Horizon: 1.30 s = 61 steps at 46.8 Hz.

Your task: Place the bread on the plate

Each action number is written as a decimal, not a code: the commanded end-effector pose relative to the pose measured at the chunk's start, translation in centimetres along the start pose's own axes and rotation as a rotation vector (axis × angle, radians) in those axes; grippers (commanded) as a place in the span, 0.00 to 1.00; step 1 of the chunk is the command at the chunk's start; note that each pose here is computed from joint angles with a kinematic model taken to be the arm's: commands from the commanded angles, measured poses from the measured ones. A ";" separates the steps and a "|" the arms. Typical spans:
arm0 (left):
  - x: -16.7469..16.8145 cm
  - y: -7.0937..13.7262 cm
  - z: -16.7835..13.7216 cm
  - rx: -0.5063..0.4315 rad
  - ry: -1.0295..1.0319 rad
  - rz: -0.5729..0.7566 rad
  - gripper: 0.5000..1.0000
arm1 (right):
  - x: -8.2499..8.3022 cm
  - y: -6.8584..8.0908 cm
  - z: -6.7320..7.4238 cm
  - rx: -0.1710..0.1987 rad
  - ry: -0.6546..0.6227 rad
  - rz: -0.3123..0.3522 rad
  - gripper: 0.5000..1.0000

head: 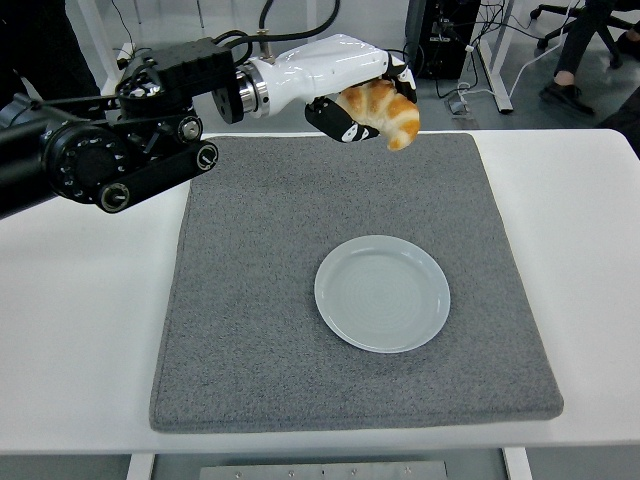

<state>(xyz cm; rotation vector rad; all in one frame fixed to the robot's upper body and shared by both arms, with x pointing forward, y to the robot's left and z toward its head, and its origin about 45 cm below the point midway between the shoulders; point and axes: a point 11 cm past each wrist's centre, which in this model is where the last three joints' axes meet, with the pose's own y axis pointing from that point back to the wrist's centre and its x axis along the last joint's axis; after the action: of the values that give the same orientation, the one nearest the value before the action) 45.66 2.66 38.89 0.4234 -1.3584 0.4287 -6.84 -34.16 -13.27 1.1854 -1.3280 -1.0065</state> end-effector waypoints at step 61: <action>-11.9 -0.9 3.9 -0.150 -0.038 -0.267 0.00 | 0.0 0.0 0.0 0.000 0.000 0.000 1.00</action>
<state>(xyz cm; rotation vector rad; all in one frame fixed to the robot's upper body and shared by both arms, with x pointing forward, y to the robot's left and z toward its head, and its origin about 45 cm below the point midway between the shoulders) 40.97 -0.97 28.23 0.4793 -1.3343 0.0988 -6.85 -34.16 -13.27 1.1855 -1.3278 -1.0064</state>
